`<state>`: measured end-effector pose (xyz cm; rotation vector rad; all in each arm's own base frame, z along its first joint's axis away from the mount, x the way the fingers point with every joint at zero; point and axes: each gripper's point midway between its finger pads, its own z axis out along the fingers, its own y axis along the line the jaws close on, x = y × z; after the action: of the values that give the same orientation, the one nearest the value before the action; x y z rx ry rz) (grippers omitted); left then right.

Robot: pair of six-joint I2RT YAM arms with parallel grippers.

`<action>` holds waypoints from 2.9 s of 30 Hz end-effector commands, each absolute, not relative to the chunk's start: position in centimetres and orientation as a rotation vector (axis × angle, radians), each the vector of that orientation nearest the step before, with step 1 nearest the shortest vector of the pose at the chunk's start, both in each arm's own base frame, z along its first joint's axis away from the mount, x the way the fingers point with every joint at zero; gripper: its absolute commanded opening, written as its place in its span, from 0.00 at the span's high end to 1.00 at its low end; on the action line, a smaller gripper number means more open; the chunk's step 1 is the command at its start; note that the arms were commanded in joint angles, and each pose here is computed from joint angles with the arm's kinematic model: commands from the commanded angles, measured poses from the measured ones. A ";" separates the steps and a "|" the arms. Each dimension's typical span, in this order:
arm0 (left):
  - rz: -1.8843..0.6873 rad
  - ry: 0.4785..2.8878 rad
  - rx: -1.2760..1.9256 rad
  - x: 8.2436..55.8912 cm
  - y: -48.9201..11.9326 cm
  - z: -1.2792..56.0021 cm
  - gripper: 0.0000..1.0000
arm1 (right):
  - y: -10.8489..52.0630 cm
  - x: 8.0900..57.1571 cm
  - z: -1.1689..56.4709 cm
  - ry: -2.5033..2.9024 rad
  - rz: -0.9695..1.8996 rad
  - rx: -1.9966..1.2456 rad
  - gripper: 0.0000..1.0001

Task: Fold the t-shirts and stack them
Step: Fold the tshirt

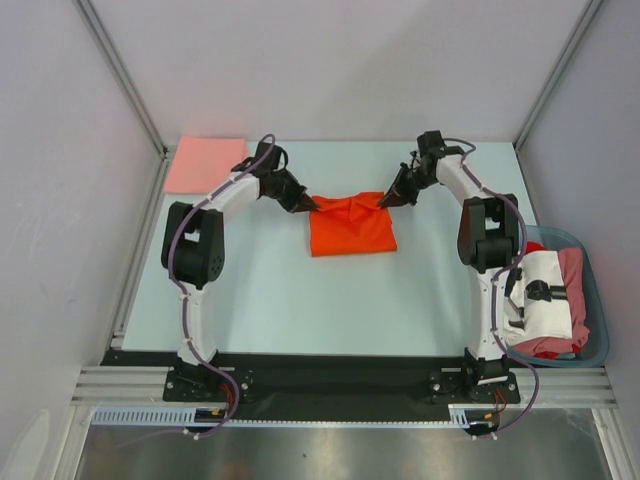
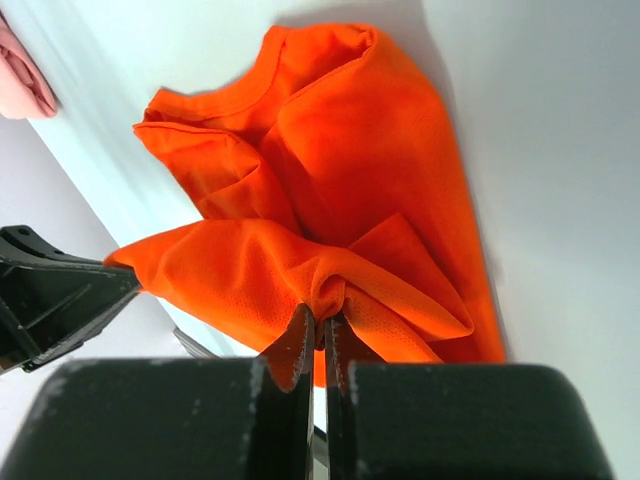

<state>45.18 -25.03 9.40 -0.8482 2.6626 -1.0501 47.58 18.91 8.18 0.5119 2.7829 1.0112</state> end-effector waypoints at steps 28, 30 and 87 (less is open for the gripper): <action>-1.074 2.452 -0.670 54.9 -23.6 13.6 0.55 | 15.2 54.4 10.7 2.593 1.075 0.568 0.46; -0.990 2.422 -0.571 54.5 -22.8 15.9 0.53 | 14.6 54.4 11.6 2.576 1.040 0.525 0.43; -1.275 2.196 -0.328 58.8 -24.9 12.5 0.71 | 15.4 61.9 10.6 2.224 1.089 0.450 0.72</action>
<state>59.05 -24.91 6.76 -0.4411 2.2486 -1.2783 61.50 16.16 4.74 0.5299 2.2596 1.1229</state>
